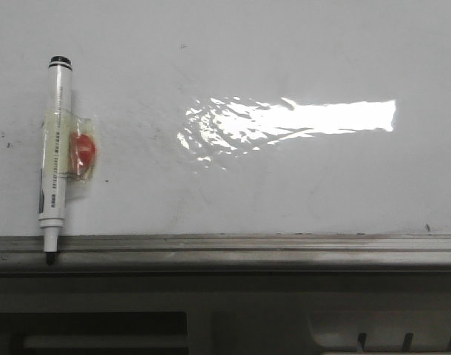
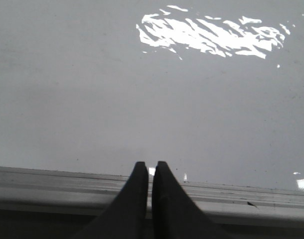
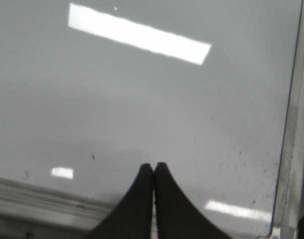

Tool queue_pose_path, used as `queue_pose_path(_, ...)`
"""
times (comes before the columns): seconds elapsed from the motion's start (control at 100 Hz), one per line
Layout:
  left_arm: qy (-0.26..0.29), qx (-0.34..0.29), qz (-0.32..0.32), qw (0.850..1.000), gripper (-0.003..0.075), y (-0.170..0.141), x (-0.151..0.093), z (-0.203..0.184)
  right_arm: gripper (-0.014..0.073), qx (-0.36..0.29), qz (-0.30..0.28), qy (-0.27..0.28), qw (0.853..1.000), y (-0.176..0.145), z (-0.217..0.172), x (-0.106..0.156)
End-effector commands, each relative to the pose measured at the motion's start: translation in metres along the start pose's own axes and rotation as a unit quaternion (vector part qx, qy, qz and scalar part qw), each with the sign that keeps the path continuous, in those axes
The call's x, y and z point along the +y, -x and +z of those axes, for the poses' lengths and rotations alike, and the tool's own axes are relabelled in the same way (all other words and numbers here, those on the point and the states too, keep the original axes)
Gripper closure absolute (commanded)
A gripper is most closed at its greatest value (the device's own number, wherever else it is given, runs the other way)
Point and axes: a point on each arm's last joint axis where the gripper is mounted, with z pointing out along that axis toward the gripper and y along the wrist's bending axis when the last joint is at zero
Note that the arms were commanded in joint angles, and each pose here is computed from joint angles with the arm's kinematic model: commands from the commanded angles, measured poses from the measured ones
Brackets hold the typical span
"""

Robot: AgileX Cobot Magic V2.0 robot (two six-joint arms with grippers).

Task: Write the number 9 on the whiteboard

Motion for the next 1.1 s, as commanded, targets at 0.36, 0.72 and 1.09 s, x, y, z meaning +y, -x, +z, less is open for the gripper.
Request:
queue_pose_path(0.36,-0.070,-0.114,-0.262,0.956,0.0738,0.015,-0.005,-0.002,0.0669,-0.155,0.286,0.052,0.944,0.022,-0.004,0.004)
queue_pose_path(0.72,-0.070,-0.169,-0.282,0.942,0.0739,0.028,-0.003,-0.007,0.0669,-0.158,0.456,0.073,0.873,0.035,-0.009,-0.003)
queue_pose_path(1.09,-0.071,-0.015,-0.130,0.989,0.0739,0.084,-0.027,-0.009,0.0648,-0.031,0.324,0.108,0.939,0.098,-0.025,-0.022)
